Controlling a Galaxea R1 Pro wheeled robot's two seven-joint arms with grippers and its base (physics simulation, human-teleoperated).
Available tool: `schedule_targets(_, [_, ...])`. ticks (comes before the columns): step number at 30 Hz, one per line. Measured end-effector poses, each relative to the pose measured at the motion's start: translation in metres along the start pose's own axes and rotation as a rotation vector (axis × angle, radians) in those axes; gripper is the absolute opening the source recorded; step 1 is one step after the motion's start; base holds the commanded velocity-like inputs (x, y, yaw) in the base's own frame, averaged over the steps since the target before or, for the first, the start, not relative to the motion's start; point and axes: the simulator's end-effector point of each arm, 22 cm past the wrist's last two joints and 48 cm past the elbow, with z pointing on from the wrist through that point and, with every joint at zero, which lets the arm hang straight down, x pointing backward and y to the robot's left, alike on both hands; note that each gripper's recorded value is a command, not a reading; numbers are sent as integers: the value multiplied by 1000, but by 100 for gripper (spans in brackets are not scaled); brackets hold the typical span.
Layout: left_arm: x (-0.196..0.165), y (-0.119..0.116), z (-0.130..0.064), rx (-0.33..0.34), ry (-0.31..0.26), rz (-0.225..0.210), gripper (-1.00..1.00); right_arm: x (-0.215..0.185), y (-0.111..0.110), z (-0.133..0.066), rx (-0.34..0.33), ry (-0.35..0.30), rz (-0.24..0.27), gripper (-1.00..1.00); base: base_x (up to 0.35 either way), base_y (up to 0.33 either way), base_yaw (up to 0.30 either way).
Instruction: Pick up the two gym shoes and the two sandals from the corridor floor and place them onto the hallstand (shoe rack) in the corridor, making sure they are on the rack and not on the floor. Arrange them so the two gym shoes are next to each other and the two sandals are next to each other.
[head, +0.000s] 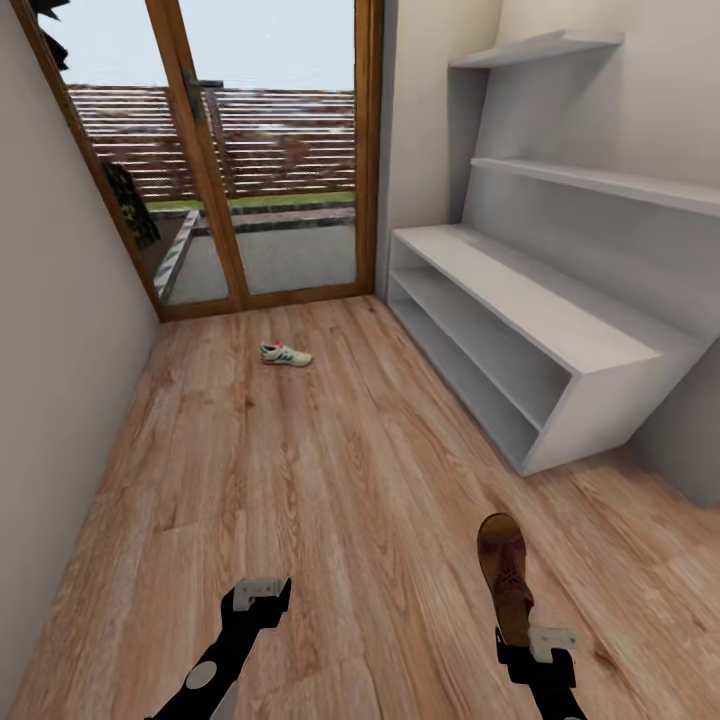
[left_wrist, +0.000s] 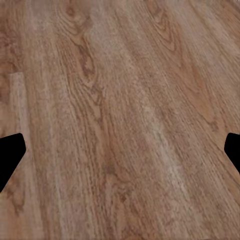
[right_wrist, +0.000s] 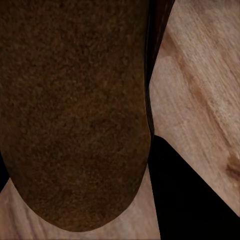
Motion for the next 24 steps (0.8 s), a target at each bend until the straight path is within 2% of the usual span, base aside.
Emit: schedule_targets(24, [0,0,0,0,-1,0,100,0,0,0,1,0,0,-100,281,218,0])
